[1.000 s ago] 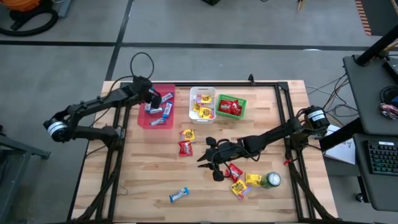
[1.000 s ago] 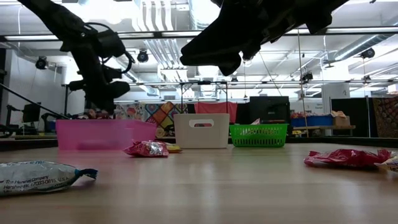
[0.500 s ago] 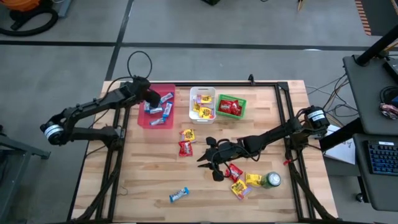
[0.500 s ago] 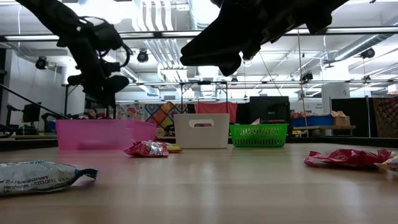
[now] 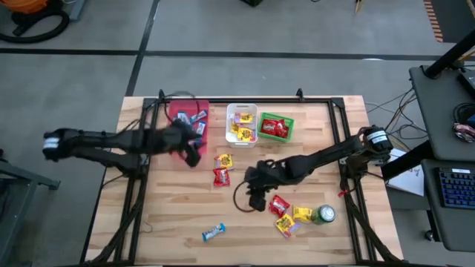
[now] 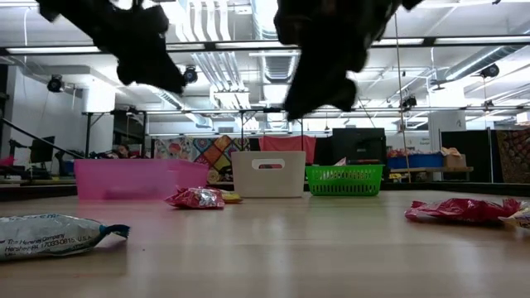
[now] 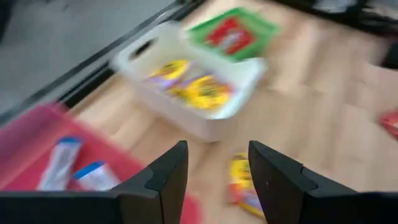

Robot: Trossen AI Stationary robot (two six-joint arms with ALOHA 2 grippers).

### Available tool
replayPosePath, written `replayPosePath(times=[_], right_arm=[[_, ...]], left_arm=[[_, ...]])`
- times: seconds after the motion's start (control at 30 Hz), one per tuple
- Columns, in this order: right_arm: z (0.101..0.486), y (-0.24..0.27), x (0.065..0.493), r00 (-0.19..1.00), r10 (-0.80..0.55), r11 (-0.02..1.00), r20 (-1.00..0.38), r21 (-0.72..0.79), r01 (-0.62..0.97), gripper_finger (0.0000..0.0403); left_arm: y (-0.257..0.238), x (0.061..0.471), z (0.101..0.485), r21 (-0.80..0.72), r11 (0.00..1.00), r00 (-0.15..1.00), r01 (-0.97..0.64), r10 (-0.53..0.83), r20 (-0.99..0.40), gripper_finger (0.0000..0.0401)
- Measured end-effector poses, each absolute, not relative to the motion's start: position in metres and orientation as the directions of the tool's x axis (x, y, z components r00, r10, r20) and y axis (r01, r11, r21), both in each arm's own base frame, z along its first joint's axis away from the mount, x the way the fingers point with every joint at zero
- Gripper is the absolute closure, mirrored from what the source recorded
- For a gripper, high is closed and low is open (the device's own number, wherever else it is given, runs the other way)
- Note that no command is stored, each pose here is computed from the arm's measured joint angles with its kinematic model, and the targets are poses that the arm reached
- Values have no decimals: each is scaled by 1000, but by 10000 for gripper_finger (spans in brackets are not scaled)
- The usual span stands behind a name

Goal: Sort candy
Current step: Put the red candy into the green bin

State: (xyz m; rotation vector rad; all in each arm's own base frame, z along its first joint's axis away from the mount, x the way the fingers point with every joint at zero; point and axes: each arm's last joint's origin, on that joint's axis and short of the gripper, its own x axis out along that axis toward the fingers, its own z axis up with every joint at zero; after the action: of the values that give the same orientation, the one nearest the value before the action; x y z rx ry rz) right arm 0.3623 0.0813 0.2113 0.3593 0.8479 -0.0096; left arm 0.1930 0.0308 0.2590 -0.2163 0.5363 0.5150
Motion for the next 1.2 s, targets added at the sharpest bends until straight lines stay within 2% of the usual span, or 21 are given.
replayPosePath(times=[0.13, 0.3, 0.5, 0.77, 1.0, 1.2], right_arm=[[215, 84, 350, 500, 101, 905, -860, 288, 312, 305], [218, 89, 336, 338, 83, 861, -938, 238, 449, 305], [213, 97, 319, 168, 178, 792, -970, 242, 560, 305], [203, 121, 307, 112, 256, 747, -960, 270, 608, 305], [178, 124, 303, 185, 237, 719, -954, 301, 627, 305], [155, 119, 293, 181, 224, 693, -958, 287, 661, 305]], left_arm=[[-10, 198, 260, -5, 902, 788, -433, 375, -488, 249], [-51, 199, 251, 43, 931, 808, -363, 337, -483, 249], [-80, 200, 238, 67, 940, 808, -334, 322, -493, 249], [-87, 207, 223, 91, 932, 778, -350, 343, -526, 249], [-86, 210, 219, 147, 901, 758, -409, 425, -495, 249], [-85, 209, 221, 142, 896, 762, -420, 433, -481, 249]])
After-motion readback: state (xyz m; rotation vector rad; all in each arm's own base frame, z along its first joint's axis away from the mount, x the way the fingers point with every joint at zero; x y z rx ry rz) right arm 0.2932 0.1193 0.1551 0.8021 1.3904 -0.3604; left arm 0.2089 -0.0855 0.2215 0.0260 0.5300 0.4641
